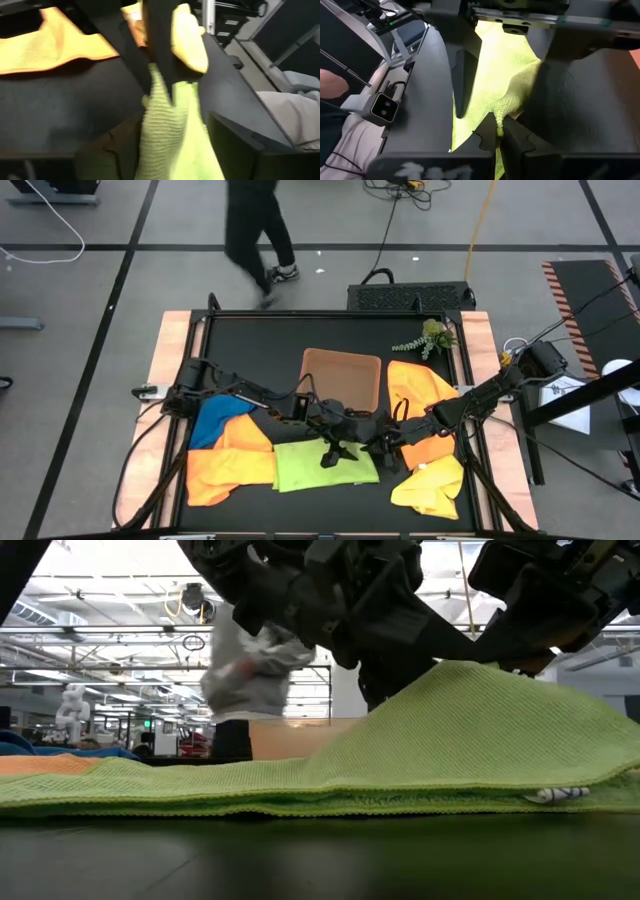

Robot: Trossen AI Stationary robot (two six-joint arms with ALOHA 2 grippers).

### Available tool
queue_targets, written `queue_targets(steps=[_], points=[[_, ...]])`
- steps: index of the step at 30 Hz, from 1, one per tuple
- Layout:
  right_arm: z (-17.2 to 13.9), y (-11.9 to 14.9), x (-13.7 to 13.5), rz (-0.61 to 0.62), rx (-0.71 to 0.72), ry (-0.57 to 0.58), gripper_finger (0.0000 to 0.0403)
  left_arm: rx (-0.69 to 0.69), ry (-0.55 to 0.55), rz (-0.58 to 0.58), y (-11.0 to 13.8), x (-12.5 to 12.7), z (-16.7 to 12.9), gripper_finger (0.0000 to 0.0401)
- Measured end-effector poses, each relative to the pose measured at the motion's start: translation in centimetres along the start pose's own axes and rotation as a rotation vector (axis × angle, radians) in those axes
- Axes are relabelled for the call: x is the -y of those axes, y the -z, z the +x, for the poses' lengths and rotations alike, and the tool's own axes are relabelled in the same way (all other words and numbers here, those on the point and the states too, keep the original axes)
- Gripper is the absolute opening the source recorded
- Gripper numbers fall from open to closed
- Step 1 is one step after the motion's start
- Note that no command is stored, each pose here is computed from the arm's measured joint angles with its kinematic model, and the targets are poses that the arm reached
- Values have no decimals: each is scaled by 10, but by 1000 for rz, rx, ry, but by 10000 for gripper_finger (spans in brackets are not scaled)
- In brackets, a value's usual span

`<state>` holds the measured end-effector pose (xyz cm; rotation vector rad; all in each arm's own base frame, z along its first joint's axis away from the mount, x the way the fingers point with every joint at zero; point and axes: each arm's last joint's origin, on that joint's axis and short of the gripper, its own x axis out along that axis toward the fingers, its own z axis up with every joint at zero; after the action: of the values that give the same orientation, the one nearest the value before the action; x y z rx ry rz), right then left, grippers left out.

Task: Fold microfiber towels
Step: Fold the green microfiber towel

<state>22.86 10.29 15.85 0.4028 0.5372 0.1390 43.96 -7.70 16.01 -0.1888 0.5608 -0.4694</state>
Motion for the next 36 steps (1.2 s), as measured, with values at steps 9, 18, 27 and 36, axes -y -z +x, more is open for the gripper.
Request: queue_targets(steps=[9, 18, 27, 36], points=[[0, 0, 0, -7, 2, -4, 0, 18, -1, 4, -2, -2, -1, 58], [-3, -2, -6, -1, 5, -57, 20, 37, 3, 74, -4, -4, -2, 6], [-6, 1, -13, 43, -13, -103, 119, 47, -1, 145, -13, 0, -11, 4], [6, 13, -10, 66, -47, -79, 215, 58, -35, 190, -25, 6, -24, 5]])
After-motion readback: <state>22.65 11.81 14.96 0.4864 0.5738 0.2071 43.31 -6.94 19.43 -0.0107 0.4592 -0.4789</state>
